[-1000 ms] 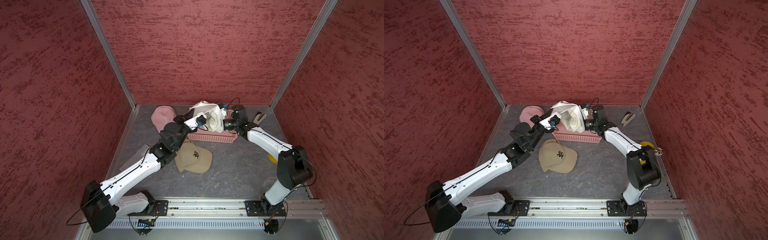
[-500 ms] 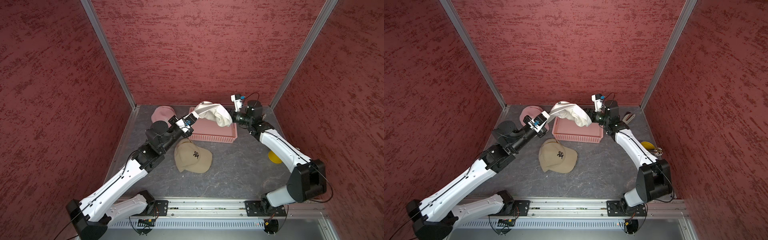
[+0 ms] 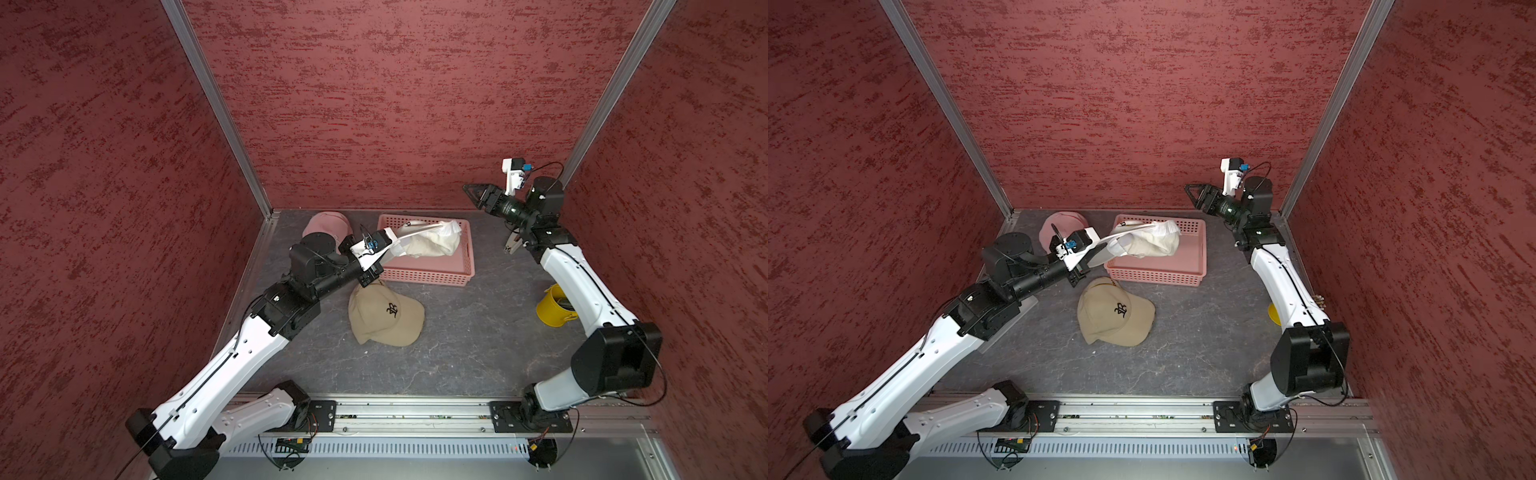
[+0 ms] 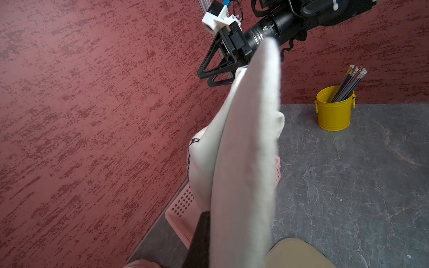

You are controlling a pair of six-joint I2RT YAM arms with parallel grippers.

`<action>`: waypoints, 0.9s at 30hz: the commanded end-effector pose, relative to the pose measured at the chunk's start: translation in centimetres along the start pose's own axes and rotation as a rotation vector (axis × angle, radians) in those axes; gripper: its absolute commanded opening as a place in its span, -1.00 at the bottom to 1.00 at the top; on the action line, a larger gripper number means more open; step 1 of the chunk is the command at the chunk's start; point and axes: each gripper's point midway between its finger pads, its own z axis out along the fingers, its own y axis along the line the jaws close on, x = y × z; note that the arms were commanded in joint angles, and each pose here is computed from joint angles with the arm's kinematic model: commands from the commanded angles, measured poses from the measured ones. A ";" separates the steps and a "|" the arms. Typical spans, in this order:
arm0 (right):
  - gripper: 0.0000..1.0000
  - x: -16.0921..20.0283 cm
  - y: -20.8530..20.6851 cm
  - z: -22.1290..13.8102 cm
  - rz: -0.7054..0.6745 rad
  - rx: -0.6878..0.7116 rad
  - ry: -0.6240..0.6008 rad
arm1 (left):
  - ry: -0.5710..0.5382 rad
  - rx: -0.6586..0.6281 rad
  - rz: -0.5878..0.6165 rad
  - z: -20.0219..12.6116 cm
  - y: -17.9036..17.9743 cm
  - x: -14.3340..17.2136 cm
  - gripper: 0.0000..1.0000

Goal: Turn the baseball cap inside out
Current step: Turn over the baseball cap.

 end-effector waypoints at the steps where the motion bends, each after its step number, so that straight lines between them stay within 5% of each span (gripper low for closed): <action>1: 0.36 1.7 0.5 -0.3 -0.152 -0.033 0.050 | -0.029 0.010 -0.030 -0.8 1.3 -0.9 -1.00; 10: 0.31 10.3 4.2 -4.6 -0.734 -0.386 0.181 | 0.062 0.291 0.206 -3.0 -0.6 2.0 -1.00; 17: 0.32 12.7 7.9 -7.1 -0.868 -0.545 0.263 | 0.098 0.492 0.315 -3.9 -2.7 0.9 -1.00; 27: 0.39 16.4 12.3 -11.1 -1.021 -0.704 0.272 | 0.109 0.555 0.379 -3.6 -2.9 -0.2 -1.00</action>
